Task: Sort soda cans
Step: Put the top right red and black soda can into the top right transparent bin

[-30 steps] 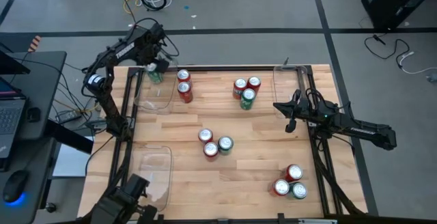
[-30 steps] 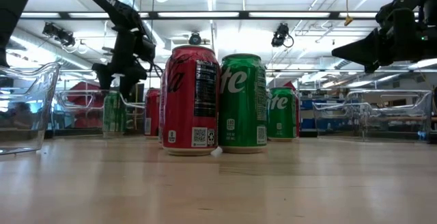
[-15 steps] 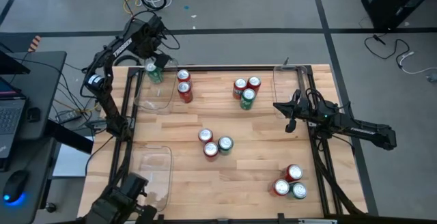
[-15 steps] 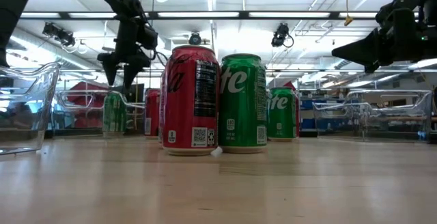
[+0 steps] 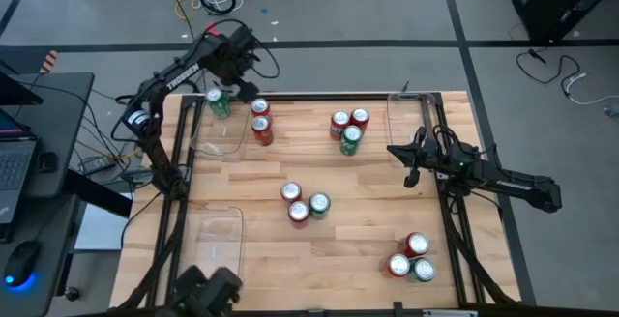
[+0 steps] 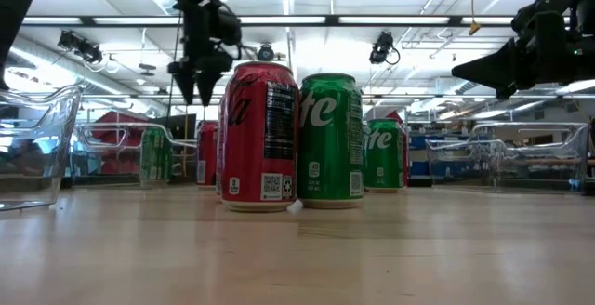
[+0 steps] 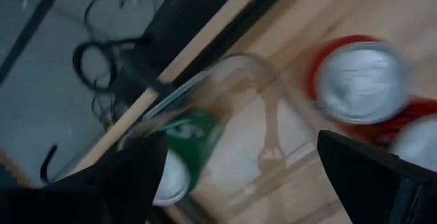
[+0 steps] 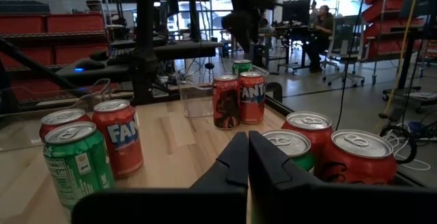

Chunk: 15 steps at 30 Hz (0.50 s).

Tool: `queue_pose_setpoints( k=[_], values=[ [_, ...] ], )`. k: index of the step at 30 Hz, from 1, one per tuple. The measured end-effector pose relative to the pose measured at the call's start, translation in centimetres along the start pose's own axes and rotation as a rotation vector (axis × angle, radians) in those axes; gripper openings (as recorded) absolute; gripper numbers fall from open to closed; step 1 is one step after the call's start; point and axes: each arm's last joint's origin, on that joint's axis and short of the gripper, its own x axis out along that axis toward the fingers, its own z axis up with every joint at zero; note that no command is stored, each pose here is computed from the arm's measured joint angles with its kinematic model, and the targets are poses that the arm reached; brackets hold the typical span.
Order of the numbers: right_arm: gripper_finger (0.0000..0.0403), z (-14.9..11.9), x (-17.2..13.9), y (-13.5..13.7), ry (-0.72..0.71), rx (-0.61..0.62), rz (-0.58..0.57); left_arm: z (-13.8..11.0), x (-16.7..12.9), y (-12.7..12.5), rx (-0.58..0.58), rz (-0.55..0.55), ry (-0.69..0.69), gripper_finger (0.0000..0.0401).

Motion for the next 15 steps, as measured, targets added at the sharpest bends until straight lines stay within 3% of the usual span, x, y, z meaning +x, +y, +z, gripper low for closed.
queue_pose_setpoints(
  k=[10,15],
  values=[
    [0.0,0.0,0.0,0.0,0.0,0.0,0.0,0.4,-2.4,-5.4,0.225,-0.154,-0.162,0.038],
    [0.0,0.0,0.0,0.0,0.0,0.0,0.0,0.3,-2.9,-7.7,0.394,-0.2,-0.203,0.038]
  ],
)
